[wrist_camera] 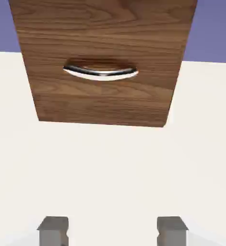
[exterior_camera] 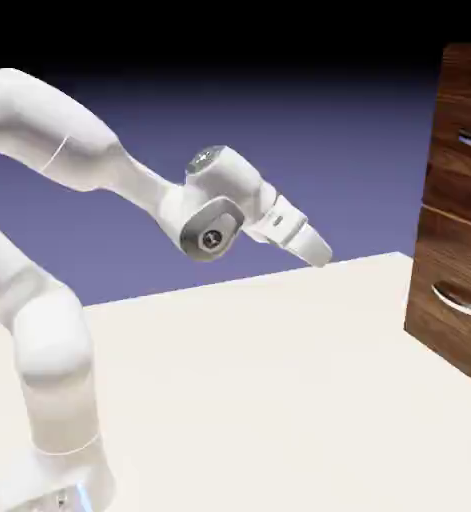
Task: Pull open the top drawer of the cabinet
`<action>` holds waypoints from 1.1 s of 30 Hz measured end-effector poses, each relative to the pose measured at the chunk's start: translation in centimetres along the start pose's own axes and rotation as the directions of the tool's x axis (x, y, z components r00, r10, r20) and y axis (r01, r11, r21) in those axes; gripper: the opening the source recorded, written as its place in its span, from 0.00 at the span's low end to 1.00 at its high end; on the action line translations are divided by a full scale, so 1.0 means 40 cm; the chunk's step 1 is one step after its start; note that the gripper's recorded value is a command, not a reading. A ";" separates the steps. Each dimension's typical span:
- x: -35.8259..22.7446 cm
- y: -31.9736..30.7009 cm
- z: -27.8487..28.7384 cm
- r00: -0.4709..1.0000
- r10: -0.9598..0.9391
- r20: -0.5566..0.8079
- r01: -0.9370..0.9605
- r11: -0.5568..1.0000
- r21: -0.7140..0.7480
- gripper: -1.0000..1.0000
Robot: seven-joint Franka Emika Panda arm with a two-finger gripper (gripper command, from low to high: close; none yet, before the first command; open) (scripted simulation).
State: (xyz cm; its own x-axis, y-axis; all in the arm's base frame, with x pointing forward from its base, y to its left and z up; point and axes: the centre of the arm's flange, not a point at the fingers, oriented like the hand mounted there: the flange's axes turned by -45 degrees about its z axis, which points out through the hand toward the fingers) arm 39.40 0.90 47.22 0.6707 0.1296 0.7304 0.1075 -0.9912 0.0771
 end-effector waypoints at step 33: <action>0.569 0.149 -0.125 -0.340 -0.939 0.062 0.807 -0.325 -0.493 0.50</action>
State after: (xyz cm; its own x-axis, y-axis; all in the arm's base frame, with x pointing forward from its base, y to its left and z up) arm 51.65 -2.20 67.71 -0.2827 0.8879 -0.3628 0.1449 0.4134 0.8989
